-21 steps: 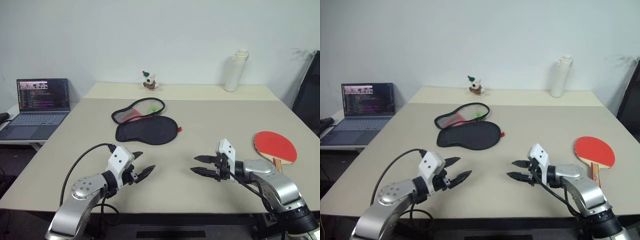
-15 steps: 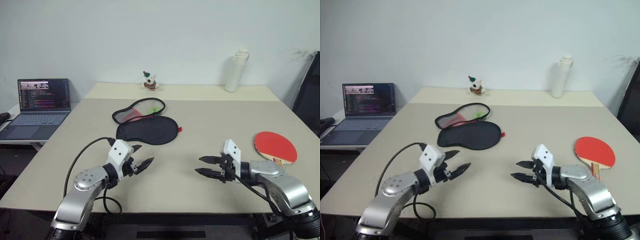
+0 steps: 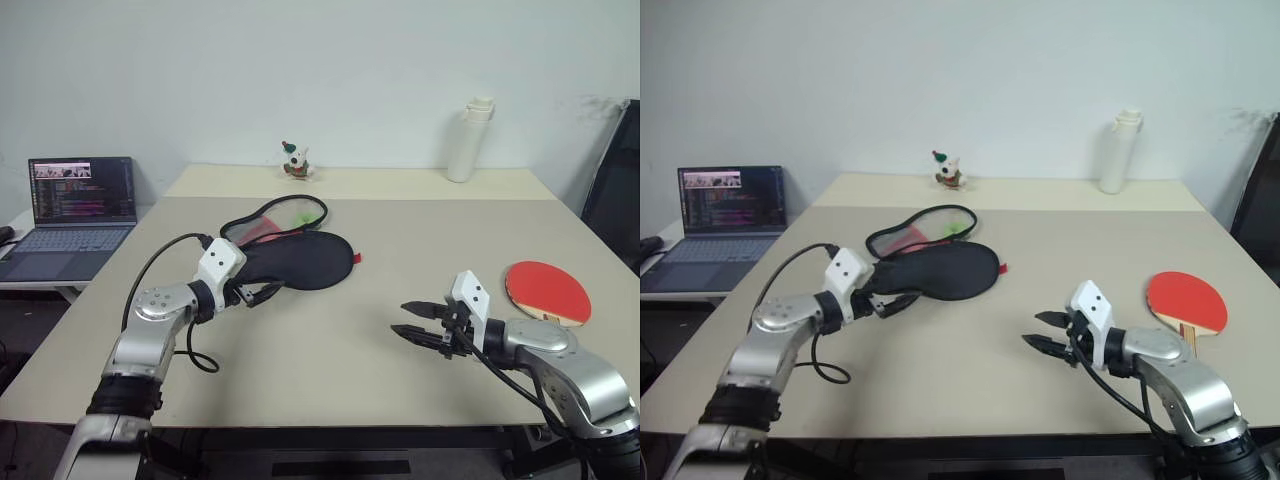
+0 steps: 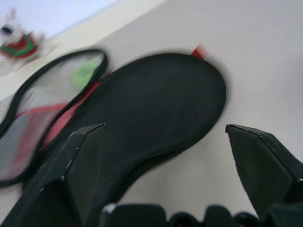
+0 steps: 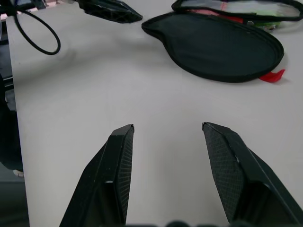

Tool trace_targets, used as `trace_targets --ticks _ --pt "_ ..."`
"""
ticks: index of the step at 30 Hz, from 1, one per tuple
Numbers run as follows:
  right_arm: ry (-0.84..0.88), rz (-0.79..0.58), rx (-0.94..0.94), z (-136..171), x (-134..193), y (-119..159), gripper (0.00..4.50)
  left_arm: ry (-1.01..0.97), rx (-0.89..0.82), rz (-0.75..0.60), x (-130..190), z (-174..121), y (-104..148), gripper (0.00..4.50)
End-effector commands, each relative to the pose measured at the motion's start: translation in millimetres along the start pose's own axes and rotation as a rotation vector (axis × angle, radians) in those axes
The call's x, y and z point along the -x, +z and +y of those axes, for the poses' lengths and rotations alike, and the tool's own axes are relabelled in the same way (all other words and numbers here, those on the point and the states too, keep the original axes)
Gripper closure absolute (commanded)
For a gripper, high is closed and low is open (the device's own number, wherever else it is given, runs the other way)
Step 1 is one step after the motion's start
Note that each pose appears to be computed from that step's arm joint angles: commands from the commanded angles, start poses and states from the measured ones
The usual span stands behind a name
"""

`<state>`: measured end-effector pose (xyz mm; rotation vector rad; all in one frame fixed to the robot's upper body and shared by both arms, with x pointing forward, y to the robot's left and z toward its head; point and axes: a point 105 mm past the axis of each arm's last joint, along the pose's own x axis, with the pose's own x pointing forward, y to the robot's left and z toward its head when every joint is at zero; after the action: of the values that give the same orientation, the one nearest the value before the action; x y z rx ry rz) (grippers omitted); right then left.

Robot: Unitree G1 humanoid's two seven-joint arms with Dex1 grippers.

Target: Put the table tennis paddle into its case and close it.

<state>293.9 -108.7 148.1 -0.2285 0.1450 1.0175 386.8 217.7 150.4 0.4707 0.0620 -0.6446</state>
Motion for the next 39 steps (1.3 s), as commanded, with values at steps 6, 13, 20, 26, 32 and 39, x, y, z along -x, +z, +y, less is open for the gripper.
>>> trace_targets --ticks 6,13,20,26,32,39 --pt "-0.039 -0.052 0.053 -3.3 5.2 17.3 1.99 -0.104 -0.102 0.113 -13.9 16.3 -18.7 0.02" --pt "-0.049 -0.062 0.051 -2.6 2.6 17.8 1.99 -0.061 -0.129 0.219 -21.4 24.3 -33.0 0.02" --pt "-0.06 -0.057 0.045 -3.5 5.9 16.8 1.99 -0.027 -0.121 0.294 -23.4 23.9 -47.6 0.19" --pt "-0.092 -0.06 0.047 -8.0 11.7 19.4 1.99 -0.014 -0.091 0.323 -29.1 17.8 -55.3 2.01" --pt "-0.123 -0.064 0.044 -11.3 17.0 21.9 1.99 -0.013 -0.042 0.273 -38.0 12.9 -48.2 4.14" --pt "-0.141 -0.066 0.042 -12.7 18.2 21.5 1.99 -0.072 0.037 0.166 -52.4 -2.7 -33.1 4.45"
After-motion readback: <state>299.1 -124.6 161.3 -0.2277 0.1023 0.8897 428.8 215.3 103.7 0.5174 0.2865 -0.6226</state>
